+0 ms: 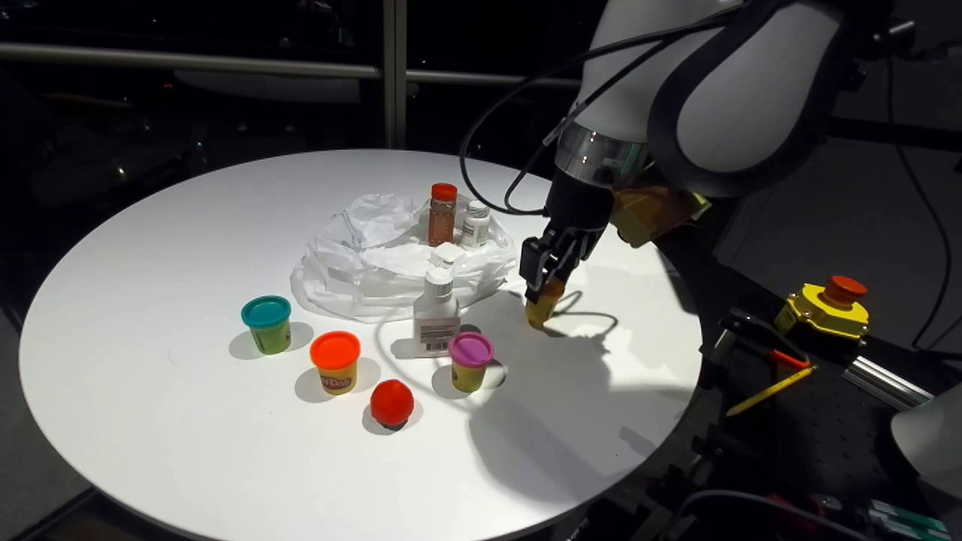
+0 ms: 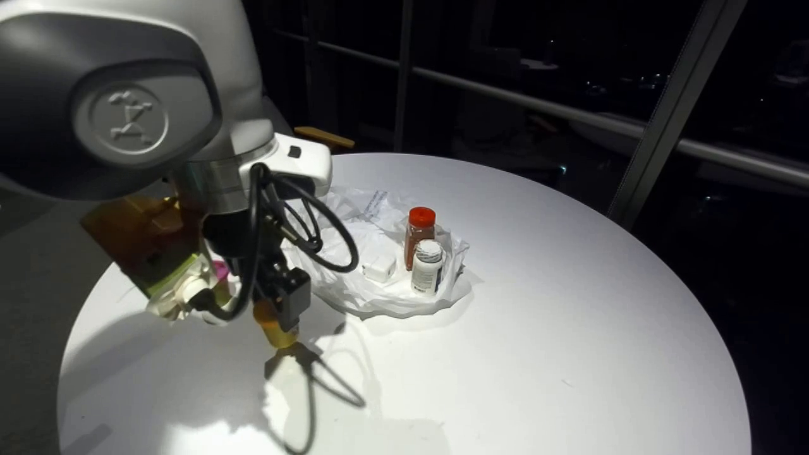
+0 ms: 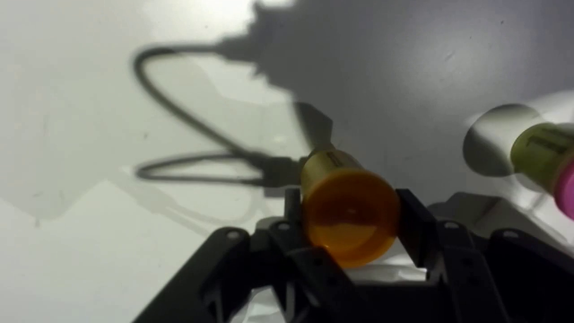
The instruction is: Pick up the objects on the table and put them on the plastic
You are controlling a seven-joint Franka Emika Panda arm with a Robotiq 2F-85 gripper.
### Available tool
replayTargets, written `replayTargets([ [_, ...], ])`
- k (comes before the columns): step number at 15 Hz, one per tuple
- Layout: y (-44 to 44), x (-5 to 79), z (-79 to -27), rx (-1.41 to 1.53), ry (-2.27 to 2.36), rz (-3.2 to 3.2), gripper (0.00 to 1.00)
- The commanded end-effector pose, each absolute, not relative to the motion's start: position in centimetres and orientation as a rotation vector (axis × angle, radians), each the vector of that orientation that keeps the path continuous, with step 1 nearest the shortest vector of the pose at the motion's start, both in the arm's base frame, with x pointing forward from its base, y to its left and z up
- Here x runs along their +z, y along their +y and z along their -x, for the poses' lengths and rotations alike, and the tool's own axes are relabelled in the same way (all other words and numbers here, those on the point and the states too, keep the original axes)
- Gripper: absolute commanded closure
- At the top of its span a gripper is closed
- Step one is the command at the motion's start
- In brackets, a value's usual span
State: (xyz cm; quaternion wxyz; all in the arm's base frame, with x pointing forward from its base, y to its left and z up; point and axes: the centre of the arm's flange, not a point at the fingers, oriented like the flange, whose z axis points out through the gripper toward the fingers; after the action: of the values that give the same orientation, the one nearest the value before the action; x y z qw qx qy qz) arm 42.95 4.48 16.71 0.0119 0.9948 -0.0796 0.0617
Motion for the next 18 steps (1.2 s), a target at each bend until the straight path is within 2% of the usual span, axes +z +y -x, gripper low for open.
replayTargets([
  [1, 3.2, 22.6, -45.9, 0.283, -0.381, -3.026, 0.71],
  [10, 1.4, 25.9, -56.7, 0.484, -0.553, -3.056, 0.71],
  [18, -0.7, 21.3, -57.2, 0.331, -0.725, -3.090, 0.71],
])
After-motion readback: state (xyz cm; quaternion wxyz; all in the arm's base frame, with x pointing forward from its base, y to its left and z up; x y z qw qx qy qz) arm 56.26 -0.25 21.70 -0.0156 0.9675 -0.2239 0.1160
